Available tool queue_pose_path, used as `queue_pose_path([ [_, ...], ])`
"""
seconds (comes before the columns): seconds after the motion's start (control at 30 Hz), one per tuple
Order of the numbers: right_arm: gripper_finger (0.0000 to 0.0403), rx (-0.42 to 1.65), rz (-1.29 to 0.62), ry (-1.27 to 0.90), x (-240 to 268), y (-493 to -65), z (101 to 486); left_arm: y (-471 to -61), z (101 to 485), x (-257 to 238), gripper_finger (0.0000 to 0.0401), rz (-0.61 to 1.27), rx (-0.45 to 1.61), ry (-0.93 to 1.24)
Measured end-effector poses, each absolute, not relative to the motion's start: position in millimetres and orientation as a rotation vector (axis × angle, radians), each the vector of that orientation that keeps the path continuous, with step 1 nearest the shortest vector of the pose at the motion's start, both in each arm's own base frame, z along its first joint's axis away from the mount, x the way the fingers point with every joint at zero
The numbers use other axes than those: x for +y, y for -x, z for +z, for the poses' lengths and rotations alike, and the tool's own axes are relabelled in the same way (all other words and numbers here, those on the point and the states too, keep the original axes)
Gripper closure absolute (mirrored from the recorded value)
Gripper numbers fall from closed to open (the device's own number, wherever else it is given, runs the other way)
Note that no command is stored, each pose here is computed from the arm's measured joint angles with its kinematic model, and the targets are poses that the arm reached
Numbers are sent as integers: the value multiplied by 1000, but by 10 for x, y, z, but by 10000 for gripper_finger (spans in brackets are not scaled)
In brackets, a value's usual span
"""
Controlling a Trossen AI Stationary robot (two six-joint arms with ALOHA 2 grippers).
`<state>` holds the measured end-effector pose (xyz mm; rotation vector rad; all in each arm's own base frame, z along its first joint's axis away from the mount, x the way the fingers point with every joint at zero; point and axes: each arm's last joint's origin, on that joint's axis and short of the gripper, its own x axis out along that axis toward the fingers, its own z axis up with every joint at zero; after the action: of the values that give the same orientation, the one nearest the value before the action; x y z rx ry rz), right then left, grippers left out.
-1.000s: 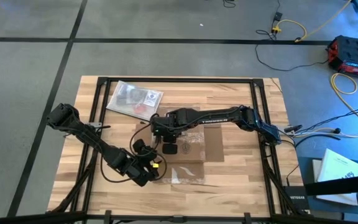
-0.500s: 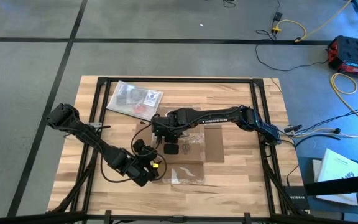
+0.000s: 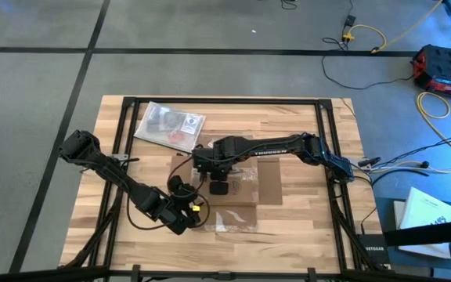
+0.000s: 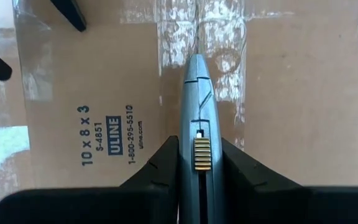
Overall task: Unpack boxes
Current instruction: Break down the box until it is fully flat
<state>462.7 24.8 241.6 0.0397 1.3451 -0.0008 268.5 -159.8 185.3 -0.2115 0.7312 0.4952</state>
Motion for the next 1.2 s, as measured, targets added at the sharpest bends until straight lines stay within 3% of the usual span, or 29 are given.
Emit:
queue_pose_path([
  [1.2,345,1452,-25,2,319,-4518,2397,-2682,1851,-1597,162,494,735,203],
])
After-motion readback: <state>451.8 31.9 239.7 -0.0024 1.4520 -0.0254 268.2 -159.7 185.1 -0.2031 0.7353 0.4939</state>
